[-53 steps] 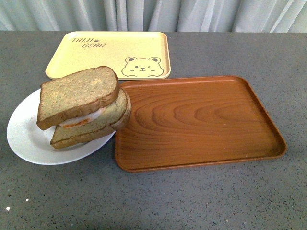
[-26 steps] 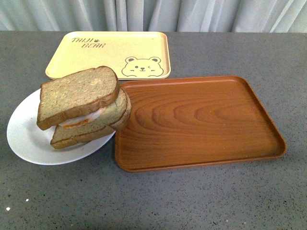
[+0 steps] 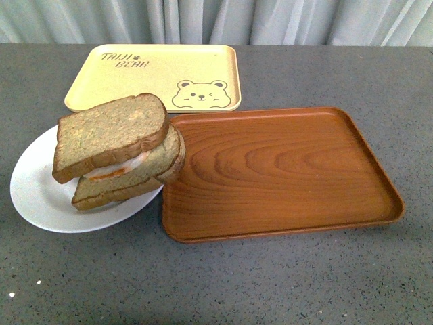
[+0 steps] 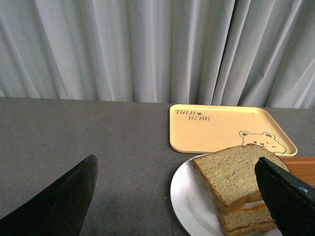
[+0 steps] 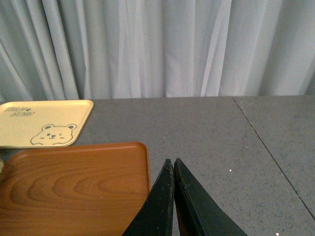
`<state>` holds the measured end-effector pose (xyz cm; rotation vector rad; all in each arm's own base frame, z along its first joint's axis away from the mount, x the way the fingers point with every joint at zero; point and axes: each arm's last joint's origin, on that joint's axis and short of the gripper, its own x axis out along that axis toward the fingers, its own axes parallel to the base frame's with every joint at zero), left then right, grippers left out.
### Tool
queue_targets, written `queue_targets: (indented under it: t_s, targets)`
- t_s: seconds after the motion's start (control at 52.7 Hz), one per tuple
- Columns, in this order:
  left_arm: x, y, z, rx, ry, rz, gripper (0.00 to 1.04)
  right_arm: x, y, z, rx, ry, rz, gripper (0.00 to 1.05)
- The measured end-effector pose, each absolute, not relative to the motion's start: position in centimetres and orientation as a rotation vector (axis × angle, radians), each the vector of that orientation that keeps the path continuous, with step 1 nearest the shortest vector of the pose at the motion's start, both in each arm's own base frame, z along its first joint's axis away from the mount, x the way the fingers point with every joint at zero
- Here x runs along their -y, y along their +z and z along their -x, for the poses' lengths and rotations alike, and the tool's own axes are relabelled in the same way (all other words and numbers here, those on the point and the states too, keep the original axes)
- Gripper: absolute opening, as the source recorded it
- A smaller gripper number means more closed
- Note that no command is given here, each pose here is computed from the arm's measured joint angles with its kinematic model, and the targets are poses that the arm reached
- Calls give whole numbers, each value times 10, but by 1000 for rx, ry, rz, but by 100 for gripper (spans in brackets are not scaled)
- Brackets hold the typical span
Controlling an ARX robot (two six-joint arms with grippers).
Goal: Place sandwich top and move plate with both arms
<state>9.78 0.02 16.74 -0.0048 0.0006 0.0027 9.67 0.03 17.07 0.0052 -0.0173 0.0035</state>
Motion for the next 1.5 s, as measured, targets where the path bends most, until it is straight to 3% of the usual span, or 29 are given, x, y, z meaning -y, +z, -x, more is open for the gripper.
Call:
queue_targets:
  t_s: [0.323,0.493,0.588,0.645,0.778,0.911,1.063,1.499]
  targets:
    - [0,167,-98,-1,3,5,96,0,171,-97,17,3,-4,4]
    - [0,167,-98,-8,-11,10,96,0,171,-97,17,3,-4,36]
    - [2,167,-102,-302,-212,302,96,0,171,-97,17,5,-4,51]
    - [3,169,-114,-399,-263,495,96,0,171,-97,18,4,-4,65]
    - [-9,182,-162,-380,-234,668,96,0,171,-97,18,4,-4,96]
    - [-26,171,-207,-372,-174,733,96,0,171,-97,18,4,-4,96]
    - [-39,129,-237,-440,-90,805,96,0,171,-97,18,4,-4,96]
    - [-49,47,-257,-556,62,978,96,0,171,-97,18,4,-4,96]
